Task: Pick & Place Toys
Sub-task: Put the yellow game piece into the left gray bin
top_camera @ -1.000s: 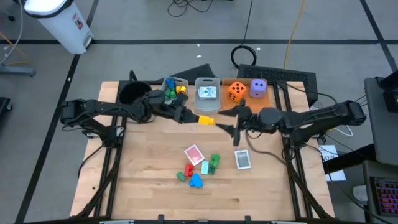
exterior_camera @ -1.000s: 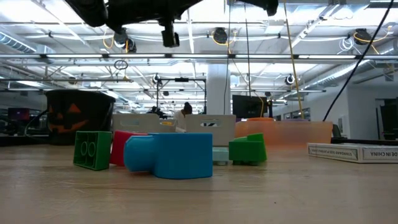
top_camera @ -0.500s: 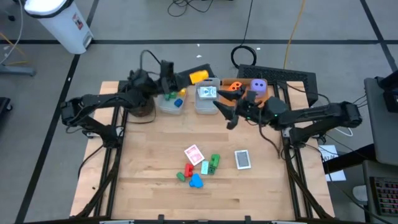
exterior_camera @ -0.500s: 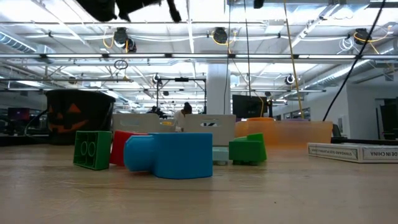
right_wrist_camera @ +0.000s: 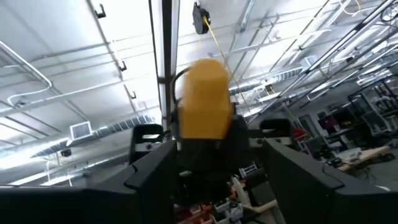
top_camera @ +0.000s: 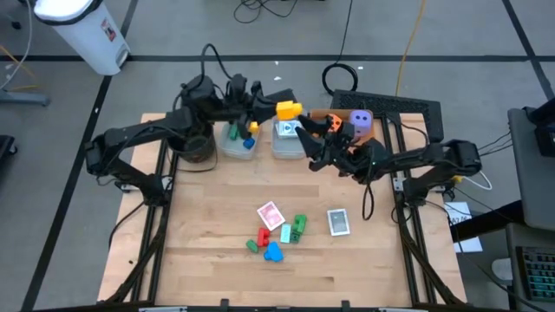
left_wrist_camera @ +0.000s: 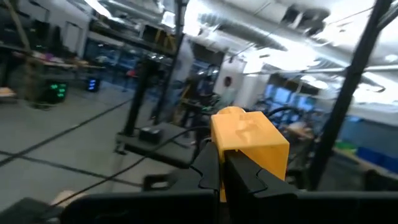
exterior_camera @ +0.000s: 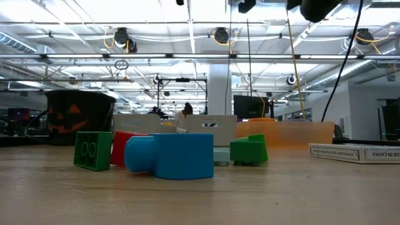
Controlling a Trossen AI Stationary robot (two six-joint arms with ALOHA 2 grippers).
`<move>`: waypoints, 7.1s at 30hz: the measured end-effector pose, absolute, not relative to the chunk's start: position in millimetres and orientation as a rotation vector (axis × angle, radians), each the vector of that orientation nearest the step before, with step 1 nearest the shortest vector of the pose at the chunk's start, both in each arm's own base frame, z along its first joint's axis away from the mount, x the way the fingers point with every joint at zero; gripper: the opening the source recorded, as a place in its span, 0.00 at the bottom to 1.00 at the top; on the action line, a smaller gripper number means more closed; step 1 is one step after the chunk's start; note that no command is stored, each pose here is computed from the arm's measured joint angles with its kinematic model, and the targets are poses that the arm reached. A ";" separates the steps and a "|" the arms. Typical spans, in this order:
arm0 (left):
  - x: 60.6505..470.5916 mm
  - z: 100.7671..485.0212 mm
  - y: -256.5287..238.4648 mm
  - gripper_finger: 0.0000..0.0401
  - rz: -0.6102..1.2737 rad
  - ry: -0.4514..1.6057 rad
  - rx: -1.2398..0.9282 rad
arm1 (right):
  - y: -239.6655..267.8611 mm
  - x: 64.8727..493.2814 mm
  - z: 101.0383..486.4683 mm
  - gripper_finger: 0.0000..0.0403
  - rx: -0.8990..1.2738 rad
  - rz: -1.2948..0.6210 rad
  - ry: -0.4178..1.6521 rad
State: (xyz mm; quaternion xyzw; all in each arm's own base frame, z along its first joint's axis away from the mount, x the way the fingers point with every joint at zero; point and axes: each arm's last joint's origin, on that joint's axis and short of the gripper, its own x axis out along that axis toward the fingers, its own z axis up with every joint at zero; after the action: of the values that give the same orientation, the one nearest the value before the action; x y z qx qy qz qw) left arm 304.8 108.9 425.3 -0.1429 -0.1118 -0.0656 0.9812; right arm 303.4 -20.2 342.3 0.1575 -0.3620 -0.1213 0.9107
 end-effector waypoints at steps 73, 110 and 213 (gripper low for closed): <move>330.0 407.4 108.6 0.01 -0.168 -0.228 -0.280 | -37.6 315.4 360.9 0.33 0.304 -0.274 -0.798; 324.6 407.8 122.2 0.59 -0.195 -0.222 -0.318 | -47.3 283.6 388.8 0.30 0.217 -0.326 -0.652; 385.2 433.8 101.0 0.63 0.144 0.421 -0.386 | -103.1 285.1 363.6 0.30 0.066 0.096 0.288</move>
State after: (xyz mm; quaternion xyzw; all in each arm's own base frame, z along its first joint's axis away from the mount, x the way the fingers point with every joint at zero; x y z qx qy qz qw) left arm 385.2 101.0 433.8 -0.1904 0.2074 0.0711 0.9569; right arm 285.1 -103.1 363.6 0.0327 0.1434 0.0478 0.9880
